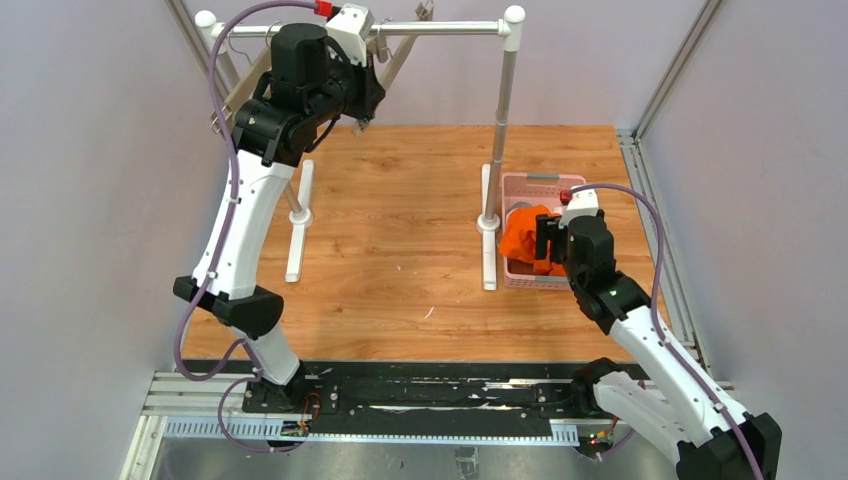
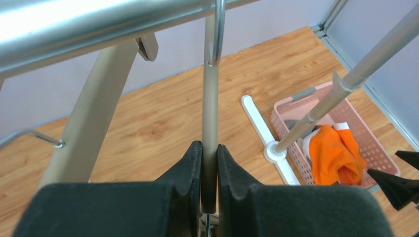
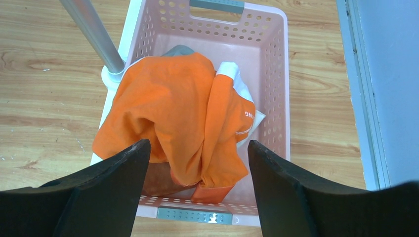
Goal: Remove the underwear clipped to the hanger
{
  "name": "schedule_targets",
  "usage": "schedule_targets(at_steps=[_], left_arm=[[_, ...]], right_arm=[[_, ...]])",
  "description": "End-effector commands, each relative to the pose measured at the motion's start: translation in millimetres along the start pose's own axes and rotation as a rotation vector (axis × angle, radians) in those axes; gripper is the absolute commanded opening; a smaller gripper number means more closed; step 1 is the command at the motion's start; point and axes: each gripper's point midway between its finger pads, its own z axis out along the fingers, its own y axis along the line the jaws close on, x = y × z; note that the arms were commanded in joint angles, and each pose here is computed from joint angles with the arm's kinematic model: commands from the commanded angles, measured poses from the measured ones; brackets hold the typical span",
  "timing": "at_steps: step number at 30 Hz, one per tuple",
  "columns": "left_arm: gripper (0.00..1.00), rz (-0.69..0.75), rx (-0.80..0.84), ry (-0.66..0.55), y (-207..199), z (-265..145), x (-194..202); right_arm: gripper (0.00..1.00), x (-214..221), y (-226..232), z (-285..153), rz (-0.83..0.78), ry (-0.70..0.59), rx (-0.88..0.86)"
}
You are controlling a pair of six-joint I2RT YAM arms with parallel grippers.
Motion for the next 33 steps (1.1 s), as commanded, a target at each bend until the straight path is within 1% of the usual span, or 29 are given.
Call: schedule_targets(at_steps=[1, 3, 6, 12, 14, 16, 20, 25, 28, 31, 33], left_arm=[[0.26, 0.022, -0.033, -0.112, 8, -12, -23], [0.36, 0.023, -0.051, -0.148, 10, -21, -30], [0.48, 0.029, -0.068, -0.182, 13, -34, -37], [0.62, 0.035, -0.061, -0.227, 10, -61, -44], [0.65, 0.033, -0.054, -0.249, 8, -75, -47], [0.68, 0.033, -0.056, -0.258, 8, -87, -46], [0.68, 0.033, -0.106, -0.263, 16, -115, -35], [0.68, 0.004, -0.273, -0.337, 44, -169, -14], [0.7, -0.016, -0.43, -0.336, 70, -196, 13], [0.71, -0.032, -0.538, -0.277, 88, -207, 53], [0.72, -0.052, -0.577, -0.245, 94, -212, 80]], right_arm=[[0.74, 3, -2, -1, 0.002, 0.018, -0.002], [0.74, -1, -2, -1, 0.004, 0.011, -0.001], [0.74, -11, -3, -3, 0.004, -0.002, 0.001], [0.74, -32, -10, -10, 0.006, -0.039, 0.027], [0.74, -38, -13, -12, 0.006, -0.05, 0.042], [0.74, -45, -18, -16, 0.01, -0.063, 0.063], [0.75, -55, -32, -27, 0.023, -0.064, 0.126], [0.75, -64, -47, -49, 0.046, -0.084, 0.167], [0.75, -69, -54, -64, 0.065, -0.115, 0.175], [0.75, -74, -62, -81, 0.092, -0.148, 0.186], [0.75, -75, -67, -92, 0.118, -0.172, 0.188]])
